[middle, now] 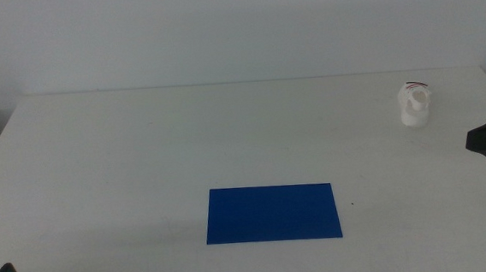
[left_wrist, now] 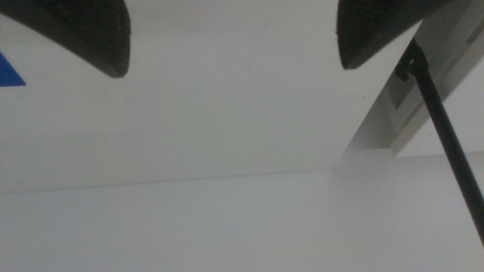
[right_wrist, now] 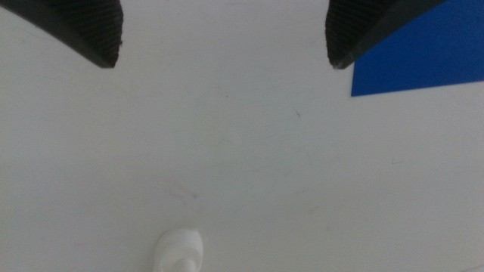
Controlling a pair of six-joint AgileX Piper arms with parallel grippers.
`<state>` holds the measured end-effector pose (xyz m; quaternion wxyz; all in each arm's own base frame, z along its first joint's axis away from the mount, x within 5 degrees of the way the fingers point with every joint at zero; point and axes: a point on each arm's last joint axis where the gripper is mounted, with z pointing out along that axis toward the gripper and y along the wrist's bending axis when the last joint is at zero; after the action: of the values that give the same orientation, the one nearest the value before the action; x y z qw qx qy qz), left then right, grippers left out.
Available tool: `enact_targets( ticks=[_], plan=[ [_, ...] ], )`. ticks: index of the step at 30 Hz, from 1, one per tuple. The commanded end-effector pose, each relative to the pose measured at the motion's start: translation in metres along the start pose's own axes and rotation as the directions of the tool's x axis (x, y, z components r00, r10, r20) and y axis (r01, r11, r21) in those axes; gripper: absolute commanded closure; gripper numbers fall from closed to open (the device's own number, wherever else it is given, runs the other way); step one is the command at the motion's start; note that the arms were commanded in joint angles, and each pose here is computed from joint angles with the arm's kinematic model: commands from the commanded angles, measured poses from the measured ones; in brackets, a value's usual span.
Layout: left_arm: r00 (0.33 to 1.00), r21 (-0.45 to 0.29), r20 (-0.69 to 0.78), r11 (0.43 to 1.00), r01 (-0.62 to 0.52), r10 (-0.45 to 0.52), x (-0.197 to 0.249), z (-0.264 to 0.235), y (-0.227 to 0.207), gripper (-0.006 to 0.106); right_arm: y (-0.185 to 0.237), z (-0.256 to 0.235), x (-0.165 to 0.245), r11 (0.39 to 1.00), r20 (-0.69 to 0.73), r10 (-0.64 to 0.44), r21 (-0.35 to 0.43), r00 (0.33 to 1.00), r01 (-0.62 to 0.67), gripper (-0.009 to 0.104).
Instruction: Use one arm to grab the shoe from the table and place it on the mat.
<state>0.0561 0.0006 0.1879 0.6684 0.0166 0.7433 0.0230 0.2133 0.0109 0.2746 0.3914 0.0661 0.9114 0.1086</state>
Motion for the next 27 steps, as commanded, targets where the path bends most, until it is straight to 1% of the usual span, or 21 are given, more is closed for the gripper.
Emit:
enact_targets(
  ticks=[1, 7, 13, 15, 19, 24, 27],
  plan=[
    [0.994, -0.003, 0.105, 1.000, 0.023, -0.023, -0.010, -0.002, 0.001, 0.007, 0.004, -0.004, -0.018, 1.000, 0.098, 0.016, -0.018, 0.995, -0.014, 0.004],
    [0.994, -0.003, 0.105, 1.000, 0.023, -0.023, -0.010, -0.002, 0.001, 0.007, 0.010, 0.014, -0.057, 0.999, 0.084, 0.025, -0.024, 0.996, -0.023, 0.004],
    [0.994, -0.003, 0.105, 1.000, 0.023, -0.023, -0.010, -0.002, 0.001, 0.007, 0.011, 0.063, -0.100, 0.999, -0.040, 0.050, 0.001, 0.998, -0.050, 0.004],
    [0.994, -0.003, 0.105, 1.000, 0.023, -0.023, -0.010, -0.002, 0.001, 0.007, 0.011, 0.078, -0.116, 1.000, -0.067, 0.024, 0.021, 0.997, -0.022, 0.004],
    [0.994, -0.003, 0.105, 1.000, 0.023, -0.023, -0.010, -0.002, 0.001, 0.007, 0.007, 0.112, -0.143, 0.997, -0.114, 0.020, 0.071, 0.993, -0.012, 0.004],
    [0.994, -0.003, 0.105, 1.000, 0.023, -0.023, -0.010, -0.002, 0.001, 0.007, -0.002, 0.153, -0.174, 0.988, -0.103, 0.018, 0.157, 0.995, -0.001, 0.004],
    [0.994, -0.003, 0.105, 1.000, 0.023, -0.023, -0.010, -0.002, 0.001, 0.007, -0.007, 0.173, -0.188, 0.976, -0.104, 0.047, 0.216, 0.993, -0.024, 0.004]
  ],
)
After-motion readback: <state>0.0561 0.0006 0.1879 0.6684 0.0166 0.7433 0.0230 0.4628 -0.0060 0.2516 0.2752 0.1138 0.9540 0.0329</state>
